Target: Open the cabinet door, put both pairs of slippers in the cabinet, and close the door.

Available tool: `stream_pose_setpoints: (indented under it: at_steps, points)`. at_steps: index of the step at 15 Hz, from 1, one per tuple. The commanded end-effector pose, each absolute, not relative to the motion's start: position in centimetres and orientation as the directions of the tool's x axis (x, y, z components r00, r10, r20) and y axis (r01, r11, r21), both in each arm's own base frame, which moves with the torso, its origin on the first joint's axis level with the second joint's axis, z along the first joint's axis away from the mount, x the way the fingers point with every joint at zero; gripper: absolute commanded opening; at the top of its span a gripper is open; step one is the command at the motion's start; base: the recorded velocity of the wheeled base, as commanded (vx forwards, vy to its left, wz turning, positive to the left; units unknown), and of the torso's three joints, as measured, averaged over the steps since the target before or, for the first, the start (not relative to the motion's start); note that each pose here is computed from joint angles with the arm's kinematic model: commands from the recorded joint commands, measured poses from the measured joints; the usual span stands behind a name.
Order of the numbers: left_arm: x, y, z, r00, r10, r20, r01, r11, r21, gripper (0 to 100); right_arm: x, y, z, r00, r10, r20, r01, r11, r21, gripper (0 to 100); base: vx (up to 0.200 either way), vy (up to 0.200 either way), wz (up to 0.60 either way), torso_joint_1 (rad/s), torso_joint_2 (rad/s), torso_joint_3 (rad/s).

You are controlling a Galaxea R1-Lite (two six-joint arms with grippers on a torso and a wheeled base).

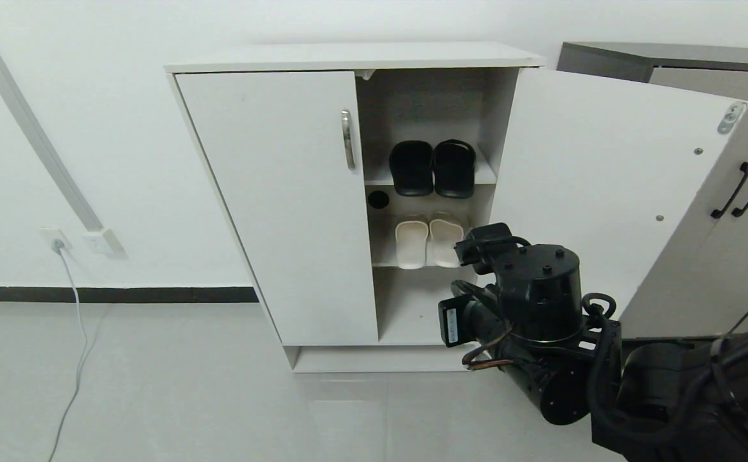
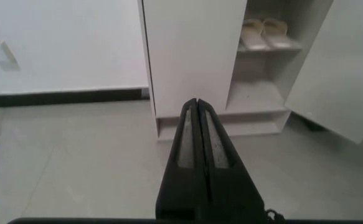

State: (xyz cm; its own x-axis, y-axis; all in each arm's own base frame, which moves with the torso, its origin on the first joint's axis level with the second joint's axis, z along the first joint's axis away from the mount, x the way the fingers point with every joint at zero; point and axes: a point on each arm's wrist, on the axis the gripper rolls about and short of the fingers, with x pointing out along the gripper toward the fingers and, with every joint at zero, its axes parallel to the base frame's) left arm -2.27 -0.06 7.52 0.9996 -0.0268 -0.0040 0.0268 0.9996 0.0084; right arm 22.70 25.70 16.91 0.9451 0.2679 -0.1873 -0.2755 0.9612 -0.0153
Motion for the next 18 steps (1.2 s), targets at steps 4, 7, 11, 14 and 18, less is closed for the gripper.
stream_pose_setpoints:
  at_steps: [4,7,11,14,18]
  points:
    - [-2.27,-0.07,7.54,1.000,-0.029,-0.003,0.029,1.000,0.011,0,22.45,25.44,16.64,0.945,0.265,-0.193,-0.274,0.961,-0.021,0,0.000,0.000,0.00,0.043,-0.51,-0.369]
    - [-2.27,-0.06,7.54,1.000,-0.028,-0.003,0.028,1.000,0.009,0,22.48,25.48,16.73,0.946,0.269,-0.181,-0.276,0.961,-0.013,0,0.000,0.000,0.00,0.111,-0.46,-0.352]
    - [-2.27,-0.06,7.54,1.000,-0.028,-0.003,0.028,1.000,0.009,0,22.41,25.39,16.68,0.947,0.268,-0.176,-0.275,0.961,-0.018,0,0.000,0.000,0.00,0.140,-0.47,-0.333]
    - [-2.27,-0.06,7.54,1.000,-0.028,-0.003,0.028,1.000,0.009,0,22.41,25.40,16.74,0.948,0.269,-0.169,-0.277,0.961,-0.020,0,0.000,0.000,0.00,0.159,-0.48,-0.313]
    - [-2.28,-0.06,7.53,1.000,-0.028,-0.002,0.028,1.000,0.009,0,22.42,25.40,16.65,0.948,0.269,-0.171,-0.277,0.961,-0.022,0,0.000,0.000,0.00,0.184,-0.50,-0.325]
